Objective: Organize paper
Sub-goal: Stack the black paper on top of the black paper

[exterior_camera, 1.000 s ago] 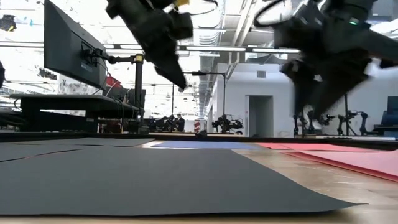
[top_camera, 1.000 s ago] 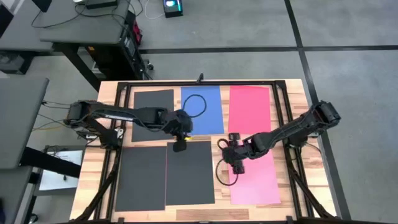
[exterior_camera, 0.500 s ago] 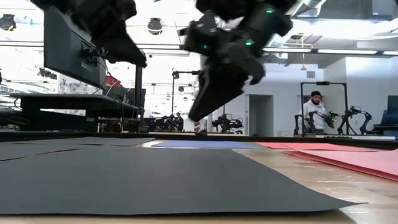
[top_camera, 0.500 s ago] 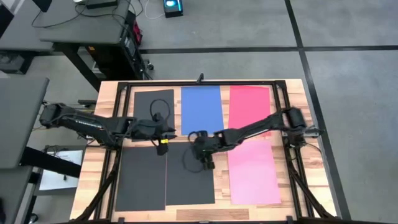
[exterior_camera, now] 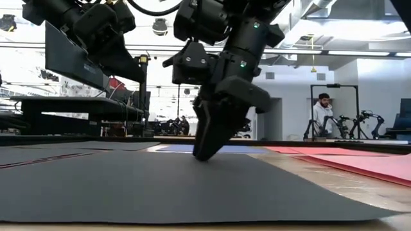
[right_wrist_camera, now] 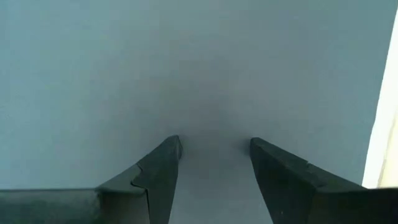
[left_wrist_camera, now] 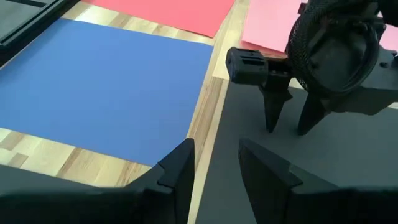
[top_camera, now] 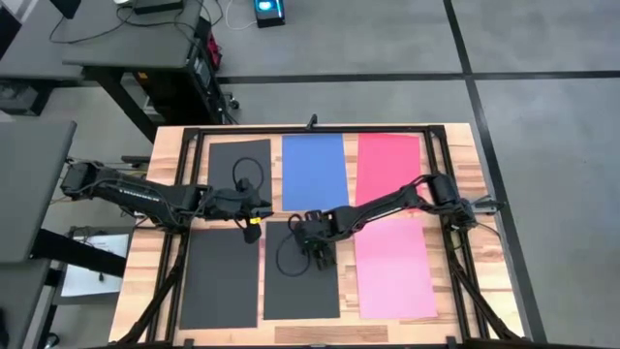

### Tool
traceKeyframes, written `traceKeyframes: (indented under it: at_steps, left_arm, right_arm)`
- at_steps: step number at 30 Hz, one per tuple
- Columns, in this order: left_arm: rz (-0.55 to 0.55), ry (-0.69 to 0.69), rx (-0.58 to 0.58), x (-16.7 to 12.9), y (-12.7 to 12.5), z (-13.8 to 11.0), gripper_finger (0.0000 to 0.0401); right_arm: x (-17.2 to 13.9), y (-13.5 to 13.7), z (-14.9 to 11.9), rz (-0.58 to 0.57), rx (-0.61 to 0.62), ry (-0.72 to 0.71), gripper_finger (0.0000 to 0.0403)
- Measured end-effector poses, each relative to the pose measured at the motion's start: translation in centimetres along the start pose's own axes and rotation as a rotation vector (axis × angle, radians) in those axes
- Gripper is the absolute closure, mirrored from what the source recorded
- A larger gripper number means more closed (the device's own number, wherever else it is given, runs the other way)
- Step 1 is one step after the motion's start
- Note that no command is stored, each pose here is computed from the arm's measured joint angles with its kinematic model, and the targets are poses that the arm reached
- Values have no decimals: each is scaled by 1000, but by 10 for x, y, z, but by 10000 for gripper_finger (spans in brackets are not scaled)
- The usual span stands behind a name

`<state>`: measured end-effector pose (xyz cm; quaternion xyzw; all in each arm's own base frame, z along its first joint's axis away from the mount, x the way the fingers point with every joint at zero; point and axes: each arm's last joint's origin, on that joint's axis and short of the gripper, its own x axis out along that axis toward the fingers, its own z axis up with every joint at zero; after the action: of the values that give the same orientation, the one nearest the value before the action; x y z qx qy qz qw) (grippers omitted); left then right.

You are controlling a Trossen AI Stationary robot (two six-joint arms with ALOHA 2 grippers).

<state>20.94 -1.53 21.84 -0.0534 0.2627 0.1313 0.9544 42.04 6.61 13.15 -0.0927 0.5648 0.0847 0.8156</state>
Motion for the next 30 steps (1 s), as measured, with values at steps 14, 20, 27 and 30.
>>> traceKeyframes:
  at_steps: [14, 20, 27, 30]
  left_arm:
    - [3, -7, 14, 0, 0, 1, 292]
    - [10, -5, 22, 0, 0, 0, 292]
    - [72, 195, -22, 1, 10, -18, 292]
    - [72, 301, 3, 6, 10, -29, 292]
  right_arm:
    - [-14, 6, 0, 5, -7, -11, 216]
    - [-37, 5, 10, -3, -6, -107, 216]
    - [-42, 0, 22, -52, -64, -236, 216]
    - [-43, -6, 24, -82, -65, -262, 215]
